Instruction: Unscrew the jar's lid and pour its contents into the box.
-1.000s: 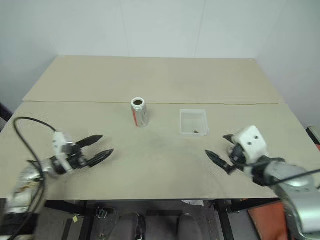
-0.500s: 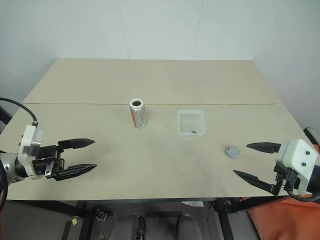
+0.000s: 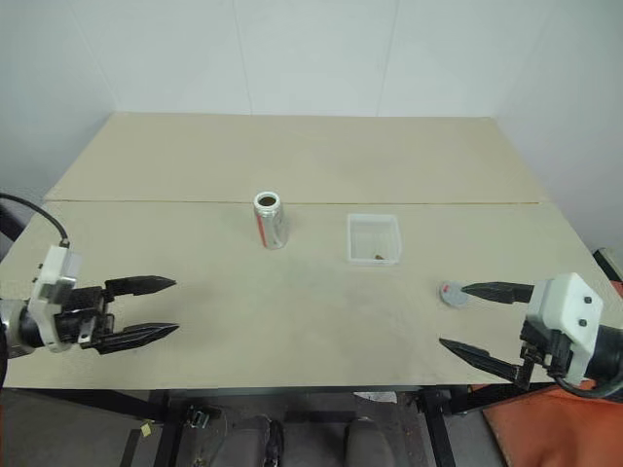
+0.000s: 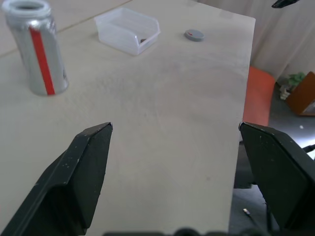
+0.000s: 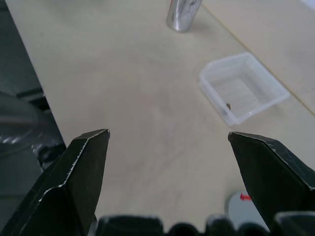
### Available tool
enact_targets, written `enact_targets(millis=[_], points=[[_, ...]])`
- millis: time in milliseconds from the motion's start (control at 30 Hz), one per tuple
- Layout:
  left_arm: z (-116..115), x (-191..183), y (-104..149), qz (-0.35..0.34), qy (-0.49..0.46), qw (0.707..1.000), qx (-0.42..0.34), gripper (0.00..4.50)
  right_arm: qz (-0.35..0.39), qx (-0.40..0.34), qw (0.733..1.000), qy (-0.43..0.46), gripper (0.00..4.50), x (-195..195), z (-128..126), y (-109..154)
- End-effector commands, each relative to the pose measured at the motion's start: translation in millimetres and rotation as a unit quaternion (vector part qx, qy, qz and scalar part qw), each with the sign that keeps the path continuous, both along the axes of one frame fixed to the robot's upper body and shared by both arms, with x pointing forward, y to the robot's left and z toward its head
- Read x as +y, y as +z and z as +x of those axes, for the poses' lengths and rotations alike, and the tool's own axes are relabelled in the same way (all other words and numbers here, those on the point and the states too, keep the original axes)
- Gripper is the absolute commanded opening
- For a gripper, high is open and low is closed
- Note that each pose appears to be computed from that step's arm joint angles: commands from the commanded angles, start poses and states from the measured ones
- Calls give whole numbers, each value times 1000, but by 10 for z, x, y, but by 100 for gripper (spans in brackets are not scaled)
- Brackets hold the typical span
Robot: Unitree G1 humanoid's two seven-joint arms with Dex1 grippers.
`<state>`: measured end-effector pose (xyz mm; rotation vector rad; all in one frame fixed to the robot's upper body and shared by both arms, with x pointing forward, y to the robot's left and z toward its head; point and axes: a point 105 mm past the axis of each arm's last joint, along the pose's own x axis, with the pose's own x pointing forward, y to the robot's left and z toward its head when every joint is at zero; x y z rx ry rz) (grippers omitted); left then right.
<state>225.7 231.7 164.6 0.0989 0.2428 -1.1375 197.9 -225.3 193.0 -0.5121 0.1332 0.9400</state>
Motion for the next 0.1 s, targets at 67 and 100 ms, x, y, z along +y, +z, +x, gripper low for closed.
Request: enact_targets(millis=[67, 100], points=[[-93, -16, 176, 17, -19, 1000, -13, 446, 6, -21, 1000, 6, 450, 78, 21, 122], [-86, -11, 202, 15, -8, 1000, -19, 446, 6, -15, 1000, 16, 450, 96, -9, 100]])
